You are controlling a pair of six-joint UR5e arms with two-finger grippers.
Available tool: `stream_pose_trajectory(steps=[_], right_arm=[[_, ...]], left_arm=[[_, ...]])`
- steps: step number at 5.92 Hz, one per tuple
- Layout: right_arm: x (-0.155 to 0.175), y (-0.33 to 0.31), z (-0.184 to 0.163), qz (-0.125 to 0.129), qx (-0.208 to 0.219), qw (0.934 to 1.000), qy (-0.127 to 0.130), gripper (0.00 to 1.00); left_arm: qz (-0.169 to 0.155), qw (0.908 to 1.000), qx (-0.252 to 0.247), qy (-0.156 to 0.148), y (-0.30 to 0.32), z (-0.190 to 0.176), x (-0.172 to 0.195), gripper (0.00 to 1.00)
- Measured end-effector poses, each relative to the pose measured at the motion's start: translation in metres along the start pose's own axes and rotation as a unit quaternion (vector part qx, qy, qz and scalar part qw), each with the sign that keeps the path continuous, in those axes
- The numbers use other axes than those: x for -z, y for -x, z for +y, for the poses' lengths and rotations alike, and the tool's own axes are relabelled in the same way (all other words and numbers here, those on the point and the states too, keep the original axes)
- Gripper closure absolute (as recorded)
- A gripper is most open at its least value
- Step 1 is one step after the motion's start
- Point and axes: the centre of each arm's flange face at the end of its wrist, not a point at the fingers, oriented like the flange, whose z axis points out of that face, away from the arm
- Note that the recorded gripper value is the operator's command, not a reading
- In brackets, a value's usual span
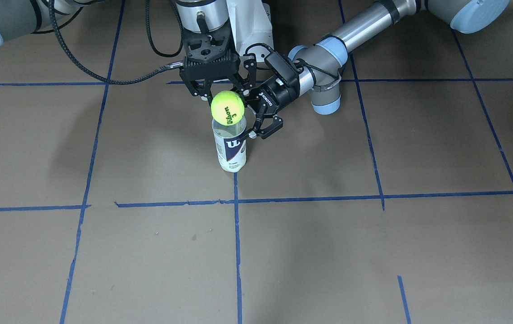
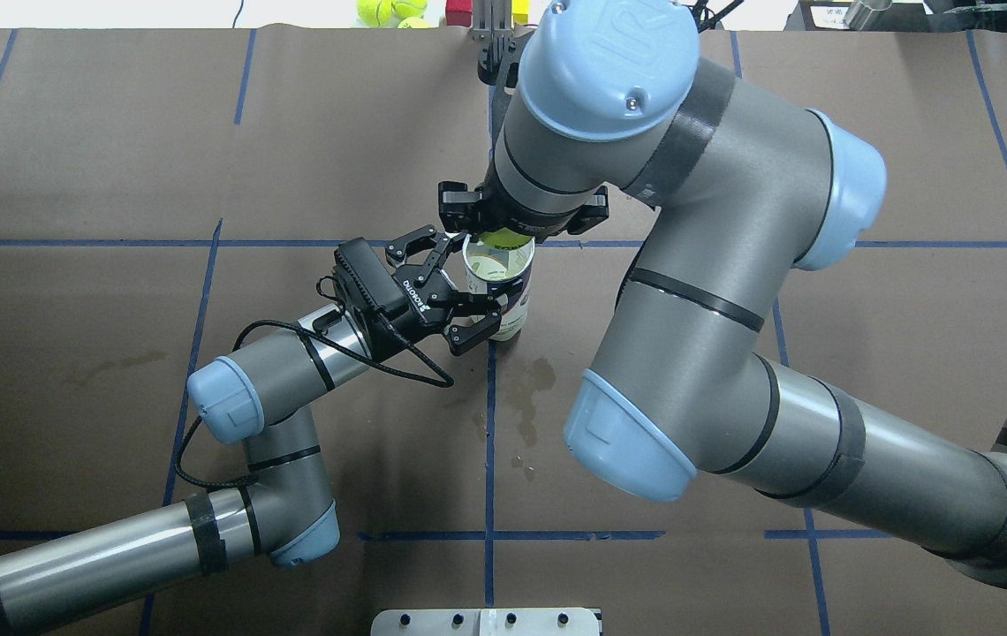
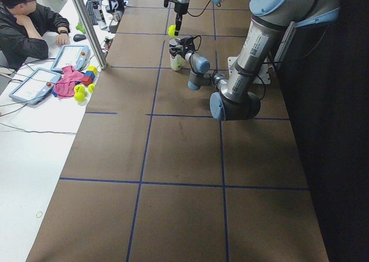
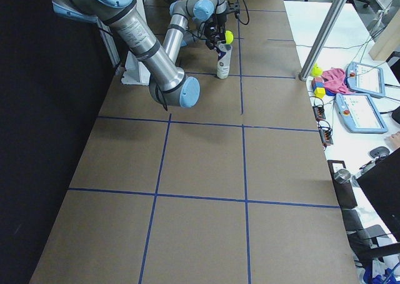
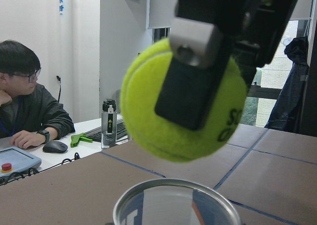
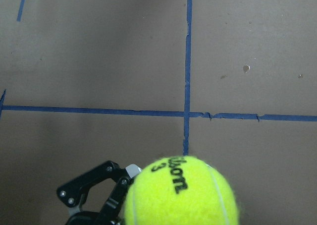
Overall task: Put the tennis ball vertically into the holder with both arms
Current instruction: 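Lower the ball into the can and open the right gripper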
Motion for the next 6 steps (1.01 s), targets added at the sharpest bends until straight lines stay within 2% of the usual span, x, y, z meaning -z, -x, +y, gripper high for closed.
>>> stream_pose_trajectory(steps=[6], right_arm=[[-0.0001, 0.0014, 0.0023, -0.001, 0.006, 1.0, 0.001, 0.01]], left_arm=[[-0.001, 1.0, -0.001, 0.0, 0.0016, -0.0008, -0.0002, 0.18]])
